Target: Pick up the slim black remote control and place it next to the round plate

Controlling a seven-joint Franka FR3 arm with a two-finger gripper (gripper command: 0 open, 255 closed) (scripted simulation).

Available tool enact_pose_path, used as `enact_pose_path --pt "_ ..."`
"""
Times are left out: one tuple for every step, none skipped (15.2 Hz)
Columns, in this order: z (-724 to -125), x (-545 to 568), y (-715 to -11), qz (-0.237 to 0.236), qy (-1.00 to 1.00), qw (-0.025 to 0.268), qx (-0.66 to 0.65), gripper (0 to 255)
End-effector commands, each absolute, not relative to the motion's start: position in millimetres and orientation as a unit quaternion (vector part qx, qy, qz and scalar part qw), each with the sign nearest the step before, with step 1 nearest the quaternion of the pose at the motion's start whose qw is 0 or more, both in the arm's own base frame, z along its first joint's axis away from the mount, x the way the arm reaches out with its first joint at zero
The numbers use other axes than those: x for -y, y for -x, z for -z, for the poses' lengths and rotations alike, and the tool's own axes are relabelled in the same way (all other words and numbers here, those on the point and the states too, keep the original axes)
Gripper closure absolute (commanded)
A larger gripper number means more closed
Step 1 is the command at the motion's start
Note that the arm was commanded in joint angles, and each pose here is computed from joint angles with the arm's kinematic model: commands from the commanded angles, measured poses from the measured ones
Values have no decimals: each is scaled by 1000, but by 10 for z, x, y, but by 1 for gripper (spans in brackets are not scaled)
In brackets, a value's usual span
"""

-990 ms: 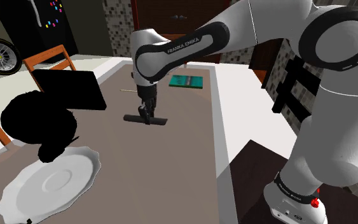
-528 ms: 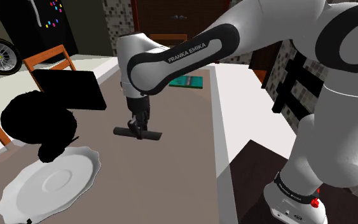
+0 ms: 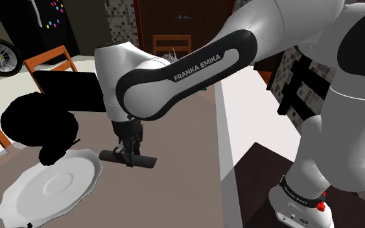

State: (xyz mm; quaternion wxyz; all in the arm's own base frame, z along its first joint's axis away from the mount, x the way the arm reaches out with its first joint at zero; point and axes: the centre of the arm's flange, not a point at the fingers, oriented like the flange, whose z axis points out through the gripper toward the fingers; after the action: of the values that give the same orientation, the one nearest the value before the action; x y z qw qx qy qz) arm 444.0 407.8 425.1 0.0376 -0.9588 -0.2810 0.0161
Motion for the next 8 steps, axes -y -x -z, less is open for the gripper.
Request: enact_pose_path --pt "-4246 -4303 -4289 -16 959 38 280 255" --pt "-4246 -4410 -4212 -16 959 38 280 255" --pt "-4246 -4429 -4198 -16 959 38 280 255" --pt "-4193 -4428 -4198 -16 959 38 280 255" --pt "-4141 -4428 -4198 -16 959 38 280 255" --pt "-4088 -4429 -4198 -16 959 38 280 255" --pt "-4035 -4429 -4198 -16 959 38 280 255" --pt "-3982 -4429 -4198 -16 959 38 280 255"
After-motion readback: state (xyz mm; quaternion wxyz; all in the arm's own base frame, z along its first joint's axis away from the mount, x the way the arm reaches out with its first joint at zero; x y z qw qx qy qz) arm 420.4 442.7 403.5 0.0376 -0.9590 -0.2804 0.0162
